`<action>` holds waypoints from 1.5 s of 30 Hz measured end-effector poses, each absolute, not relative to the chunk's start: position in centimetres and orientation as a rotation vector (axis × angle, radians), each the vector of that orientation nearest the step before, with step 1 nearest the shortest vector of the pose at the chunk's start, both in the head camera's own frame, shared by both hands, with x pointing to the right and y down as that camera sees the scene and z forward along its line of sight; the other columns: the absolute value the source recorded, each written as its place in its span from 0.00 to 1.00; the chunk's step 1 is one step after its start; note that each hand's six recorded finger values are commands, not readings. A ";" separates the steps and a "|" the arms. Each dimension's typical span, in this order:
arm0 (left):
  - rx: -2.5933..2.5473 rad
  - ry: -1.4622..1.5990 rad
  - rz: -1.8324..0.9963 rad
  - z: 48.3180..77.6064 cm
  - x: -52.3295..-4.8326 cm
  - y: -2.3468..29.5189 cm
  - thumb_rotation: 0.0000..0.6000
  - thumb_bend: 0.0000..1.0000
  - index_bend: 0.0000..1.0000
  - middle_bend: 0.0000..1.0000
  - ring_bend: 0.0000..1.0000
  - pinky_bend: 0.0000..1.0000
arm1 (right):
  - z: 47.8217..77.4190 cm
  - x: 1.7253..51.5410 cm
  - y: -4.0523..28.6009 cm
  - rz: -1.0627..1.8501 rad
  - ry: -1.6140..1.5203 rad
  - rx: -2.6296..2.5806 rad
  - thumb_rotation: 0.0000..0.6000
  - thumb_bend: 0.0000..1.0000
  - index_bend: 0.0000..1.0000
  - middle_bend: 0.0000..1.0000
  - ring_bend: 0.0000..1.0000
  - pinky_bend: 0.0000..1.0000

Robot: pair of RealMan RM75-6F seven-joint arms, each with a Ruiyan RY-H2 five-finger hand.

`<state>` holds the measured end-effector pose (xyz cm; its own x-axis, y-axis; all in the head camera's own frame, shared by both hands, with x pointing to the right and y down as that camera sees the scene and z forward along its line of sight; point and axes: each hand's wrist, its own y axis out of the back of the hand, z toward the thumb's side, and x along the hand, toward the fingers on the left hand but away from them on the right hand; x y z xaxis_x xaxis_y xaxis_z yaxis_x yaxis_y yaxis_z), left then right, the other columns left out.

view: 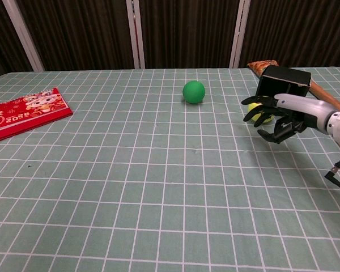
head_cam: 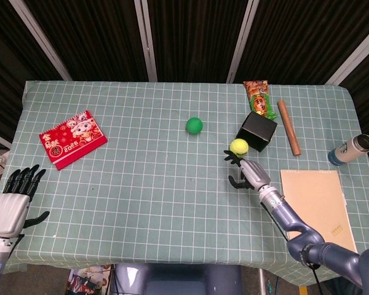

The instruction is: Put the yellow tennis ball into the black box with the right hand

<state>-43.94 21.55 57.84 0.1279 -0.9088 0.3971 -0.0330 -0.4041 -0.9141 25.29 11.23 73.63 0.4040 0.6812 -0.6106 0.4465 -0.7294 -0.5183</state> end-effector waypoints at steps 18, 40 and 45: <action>-1.600 0.943 -1.389 57.9 -44.1 21.5 1.00 0.11 0.00 0.00 0.00 0.00 | 74.5 24.5 10.2 1.219 -1.022 -2.440 1.00 0.55 0.01 0.17 0.16 0.35; -1.591 0.947 -1.407 58.1 -44.3 21.4 1.00 0.11 0.00 0.00 0.00 0.00 | 76.4 26.4 8.1 1.314 -0.942 -2.398 1.00 0.55 0.03 0.07 0.01 0.00; -1.595 0.943 -1.409 58.2 -44.1 21.5 1.00 0.11 0.00 0.00 0.00 0.00 | 76.8 27.0 8.1 1.347 -0.909 -2.379 1.00 0.55 0.05 0.07 0.00 0.00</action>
